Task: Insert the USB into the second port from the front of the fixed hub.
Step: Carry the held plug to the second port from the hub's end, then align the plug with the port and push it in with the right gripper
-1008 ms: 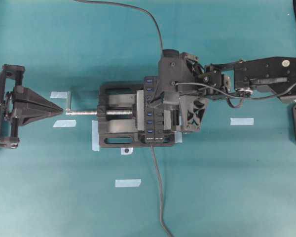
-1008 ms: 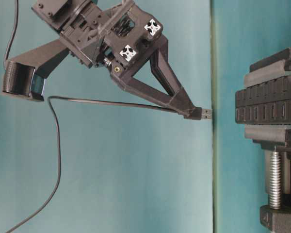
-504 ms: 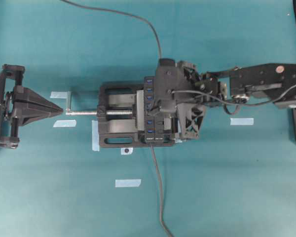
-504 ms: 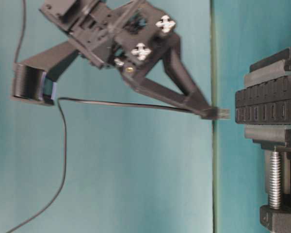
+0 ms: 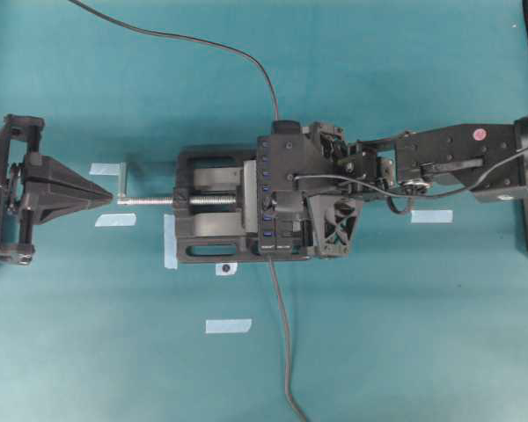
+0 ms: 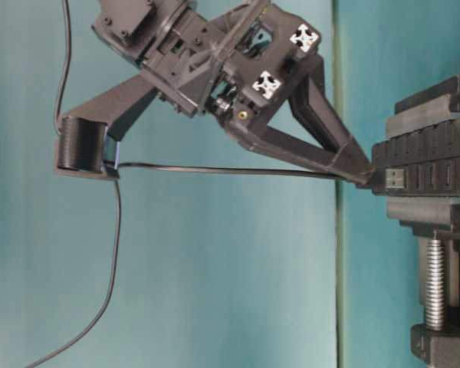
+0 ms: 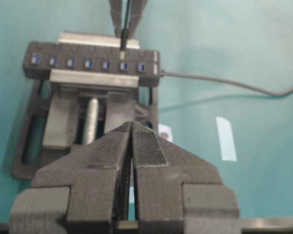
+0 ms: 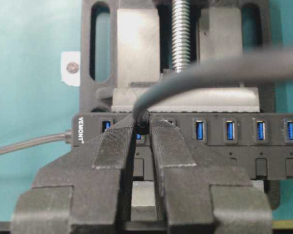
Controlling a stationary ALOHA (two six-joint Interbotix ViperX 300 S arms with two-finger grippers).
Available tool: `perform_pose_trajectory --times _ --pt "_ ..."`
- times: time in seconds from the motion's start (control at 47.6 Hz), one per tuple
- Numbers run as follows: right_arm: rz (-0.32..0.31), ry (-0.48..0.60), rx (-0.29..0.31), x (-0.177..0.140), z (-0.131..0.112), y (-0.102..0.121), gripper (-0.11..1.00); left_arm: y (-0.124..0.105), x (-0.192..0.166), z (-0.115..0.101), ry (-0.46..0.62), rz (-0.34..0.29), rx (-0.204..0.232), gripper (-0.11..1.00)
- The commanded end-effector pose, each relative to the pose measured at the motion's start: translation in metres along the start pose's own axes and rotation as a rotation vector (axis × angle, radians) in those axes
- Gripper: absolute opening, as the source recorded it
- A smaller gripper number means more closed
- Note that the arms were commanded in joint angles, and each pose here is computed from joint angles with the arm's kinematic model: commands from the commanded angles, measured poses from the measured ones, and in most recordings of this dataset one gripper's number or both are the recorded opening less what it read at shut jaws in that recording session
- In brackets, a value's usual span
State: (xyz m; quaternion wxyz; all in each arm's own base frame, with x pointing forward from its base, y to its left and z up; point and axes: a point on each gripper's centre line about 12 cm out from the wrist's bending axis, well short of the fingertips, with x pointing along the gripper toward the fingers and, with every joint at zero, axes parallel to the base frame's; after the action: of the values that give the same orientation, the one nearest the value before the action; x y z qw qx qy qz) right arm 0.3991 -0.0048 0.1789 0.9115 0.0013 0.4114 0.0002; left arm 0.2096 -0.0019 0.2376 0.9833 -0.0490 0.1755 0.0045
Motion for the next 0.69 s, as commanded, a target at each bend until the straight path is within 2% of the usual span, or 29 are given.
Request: perform_pose_trajectory --times 0.0,0.672 --pt "0.005 -0.041 0.012 -0.0066 0.0136 0.0026 0.09 -0.0009 0.0003 0.0053 -0.015 -0.003 0.002 0.0" --pt "0.011 -0.022 0.024 0.0013 0.0089 0.0042 0.09 -0.0009 0.0003 0.0058 -0.015 -0.003 0.001 0.0"
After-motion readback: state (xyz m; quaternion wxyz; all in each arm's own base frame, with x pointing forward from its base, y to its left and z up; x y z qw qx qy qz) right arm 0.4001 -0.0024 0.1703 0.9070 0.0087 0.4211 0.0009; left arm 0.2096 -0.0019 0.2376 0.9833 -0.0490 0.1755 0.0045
